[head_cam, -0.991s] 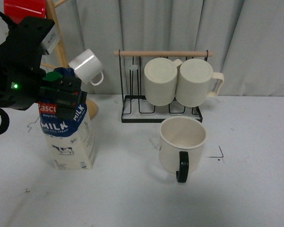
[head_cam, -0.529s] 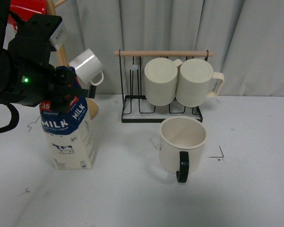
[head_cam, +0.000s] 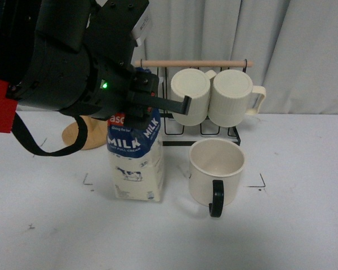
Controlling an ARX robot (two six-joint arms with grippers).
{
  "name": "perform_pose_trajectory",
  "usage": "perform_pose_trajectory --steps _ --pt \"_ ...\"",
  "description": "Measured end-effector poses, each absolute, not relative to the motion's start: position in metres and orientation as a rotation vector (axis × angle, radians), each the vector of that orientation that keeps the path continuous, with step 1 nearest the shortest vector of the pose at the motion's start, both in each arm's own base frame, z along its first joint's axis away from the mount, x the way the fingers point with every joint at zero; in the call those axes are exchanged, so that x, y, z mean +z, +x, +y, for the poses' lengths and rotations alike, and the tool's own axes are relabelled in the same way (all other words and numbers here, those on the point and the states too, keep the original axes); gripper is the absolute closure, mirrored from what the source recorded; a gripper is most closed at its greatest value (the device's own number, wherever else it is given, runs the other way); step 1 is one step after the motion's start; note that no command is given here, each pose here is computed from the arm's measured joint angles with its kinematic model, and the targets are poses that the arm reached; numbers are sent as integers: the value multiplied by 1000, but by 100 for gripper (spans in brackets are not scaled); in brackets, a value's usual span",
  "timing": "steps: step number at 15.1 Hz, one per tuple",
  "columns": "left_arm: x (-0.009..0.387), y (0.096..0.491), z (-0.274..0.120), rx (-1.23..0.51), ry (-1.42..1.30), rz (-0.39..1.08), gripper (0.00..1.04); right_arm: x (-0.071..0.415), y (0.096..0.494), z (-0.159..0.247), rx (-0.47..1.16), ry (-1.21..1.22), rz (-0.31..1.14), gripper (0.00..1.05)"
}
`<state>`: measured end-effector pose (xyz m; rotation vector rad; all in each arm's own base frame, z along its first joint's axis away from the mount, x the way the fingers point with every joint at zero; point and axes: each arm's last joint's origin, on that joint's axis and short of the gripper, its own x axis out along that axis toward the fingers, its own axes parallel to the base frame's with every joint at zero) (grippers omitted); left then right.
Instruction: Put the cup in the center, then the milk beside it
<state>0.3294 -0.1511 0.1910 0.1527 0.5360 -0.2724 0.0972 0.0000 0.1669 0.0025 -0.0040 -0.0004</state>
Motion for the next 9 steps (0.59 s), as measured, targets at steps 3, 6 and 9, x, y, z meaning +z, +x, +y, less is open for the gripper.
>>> perform_pose_trajectory --steps 3,6,9 --pt "187 330 -165 -249 156 509 83 167 97 0 0 2 -4 6" --pt "175 328 -178 -274 150 532 83 167 97 0 0 2 -4 6" --pt "176 326 -185 -287 138 506 83 167 97 0 0 2 -4 6"
